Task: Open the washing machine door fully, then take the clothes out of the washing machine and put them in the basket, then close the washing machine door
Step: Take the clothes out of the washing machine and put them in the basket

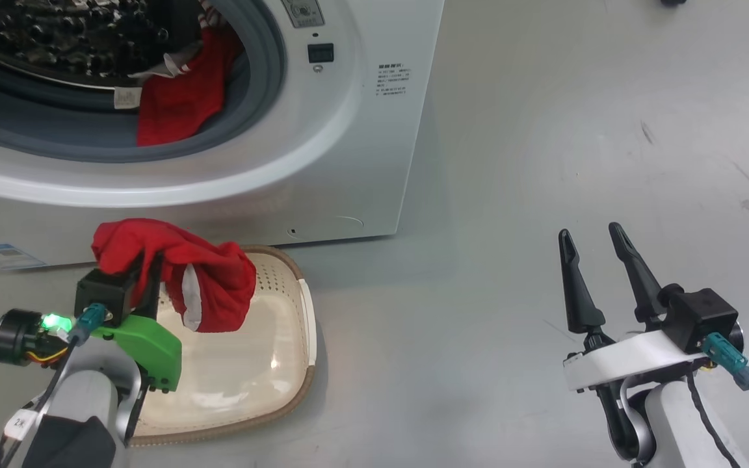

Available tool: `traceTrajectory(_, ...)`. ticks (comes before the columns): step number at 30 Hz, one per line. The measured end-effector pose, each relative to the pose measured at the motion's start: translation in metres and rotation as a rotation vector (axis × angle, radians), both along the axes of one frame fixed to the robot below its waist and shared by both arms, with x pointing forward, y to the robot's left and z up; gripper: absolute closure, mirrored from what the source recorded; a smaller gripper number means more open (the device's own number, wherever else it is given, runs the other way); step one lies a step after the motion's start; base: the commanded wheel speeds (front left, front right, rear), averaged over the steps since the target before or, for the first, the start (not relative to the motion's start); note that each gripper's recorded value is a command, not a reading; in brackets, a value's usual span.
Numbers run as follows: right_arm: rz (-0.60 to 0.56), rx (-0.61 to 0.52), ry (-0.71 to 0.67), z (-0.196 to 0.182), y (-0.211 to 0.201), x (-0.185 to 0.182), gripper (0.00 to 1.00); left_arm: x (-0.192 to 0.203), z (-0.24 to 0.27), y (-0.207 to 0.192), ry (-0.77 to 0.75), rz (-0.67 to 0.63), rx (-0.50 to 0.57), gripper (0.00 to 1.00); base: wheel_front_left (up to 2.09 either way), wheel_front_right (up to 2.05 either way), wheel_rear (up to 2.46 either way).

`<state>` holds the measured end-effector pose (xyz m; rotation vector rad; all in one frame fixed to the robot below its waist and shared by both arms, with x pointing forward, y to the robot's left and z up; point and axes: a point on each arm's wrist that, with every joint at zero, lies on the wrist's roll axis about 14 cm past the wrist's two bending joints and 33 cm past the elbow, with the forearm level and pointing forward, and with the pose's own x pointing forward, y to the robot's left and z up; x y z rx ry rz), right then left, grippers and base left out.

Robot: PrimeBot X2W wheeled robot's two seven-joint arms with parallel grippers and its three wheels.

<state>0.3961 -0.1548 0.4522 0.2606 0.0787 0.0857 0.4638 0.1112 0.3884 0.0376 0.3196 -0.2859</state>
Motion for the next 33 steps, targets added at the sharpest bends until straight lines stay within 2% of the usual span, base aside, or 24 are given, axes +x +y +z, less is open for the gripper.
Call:
traceTrajectory(6,-0.015,-0.008,0.022,-0.012,-0.006,0.015,0.0,-0.015,-0.058,-0.015,0.18,-0.068,0.042,1.0,0.0,0.0,0.0)
traceTrajectory(19,-0.049,-0.032,0.085,-0.039,-0.022,0.028,0.0,-0.021,-0.125,-0.041,0.366,-0.15,0.05,1.0,0.0,0.0,0.0)
traceTrajectory(26,-0.066,-0.045,0.114,-0.053,-0.03,0.034,0.0,-0.033,-0.162,-0.032,0.481,-0.148,0.087,1.0,0.0,0.0,0.0)
traceTrajectory(29,-0.068,-0.048,0.124,-0.058,-0.031,0.036,0.0,-0.037,-0.176,-0.013,0.515,-0.135,0.153,1.0,0.0,0.0,0.0)
traceTrajectory(33,-0.068,-0.049,0.128,-0.06,-0.031,0.037,0.0,-0.047,-0.188,0.0,0.567,-0.095,0.171,1.0,0.0,0.0,0.0)
